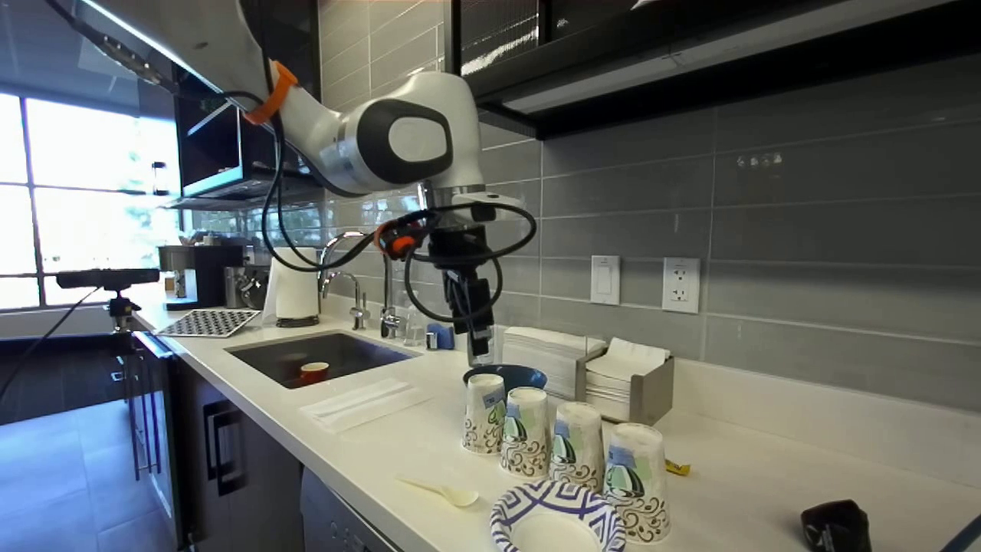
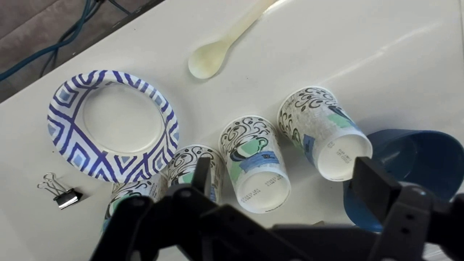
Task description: Pick up the second paper cup from the left and put it on the two cups to the right, pick up the paper cup furthest to the left and put it on the paper cup above two paper cups
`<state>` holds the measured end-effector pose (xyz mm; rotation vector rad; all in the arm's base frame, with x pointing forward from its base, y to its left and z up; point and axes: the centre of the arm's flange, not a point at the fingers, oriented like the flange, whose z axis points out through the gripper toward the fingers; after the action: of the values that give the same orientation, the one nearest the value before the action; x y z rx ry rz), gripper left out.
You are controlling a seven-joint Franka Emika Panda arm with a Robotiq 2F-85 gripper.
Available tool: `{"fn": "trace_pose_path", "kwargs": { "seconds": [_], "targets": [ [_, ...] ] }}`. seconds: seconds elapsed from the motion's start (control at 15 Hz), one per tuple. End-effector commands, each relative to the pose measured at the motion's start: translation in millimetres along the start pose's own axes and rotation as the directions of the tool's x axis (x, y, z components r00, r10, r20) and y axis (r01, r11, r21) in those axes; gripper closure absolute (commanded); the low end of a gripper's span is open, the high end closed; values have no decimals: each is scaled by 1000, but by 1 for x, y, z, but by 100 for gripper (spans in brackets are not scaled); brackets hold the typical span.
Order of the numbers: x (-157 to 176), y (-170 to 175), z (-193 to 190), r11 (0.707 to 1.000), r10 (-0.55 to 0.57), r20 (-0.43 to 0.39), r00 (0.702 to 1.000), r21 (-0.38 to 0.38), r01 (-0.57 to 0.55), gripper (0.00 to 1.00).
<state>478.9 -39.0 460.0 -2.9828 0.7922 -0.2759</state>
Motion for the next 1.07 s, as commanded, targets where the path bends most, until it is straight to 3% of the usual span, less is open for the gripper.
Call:
{"fn": "trace_pose_path", "kwargs": {
  "seconds": [0.0,0.47,1.0],
  "targets": [
    [16,5,21,997,74,8,997,22,-74,0],
    [40,18,55,986,166,-10,986,18,-166,0],
    [60,19,84,982,187,-44,981,10,-186,3]
  ]
}}
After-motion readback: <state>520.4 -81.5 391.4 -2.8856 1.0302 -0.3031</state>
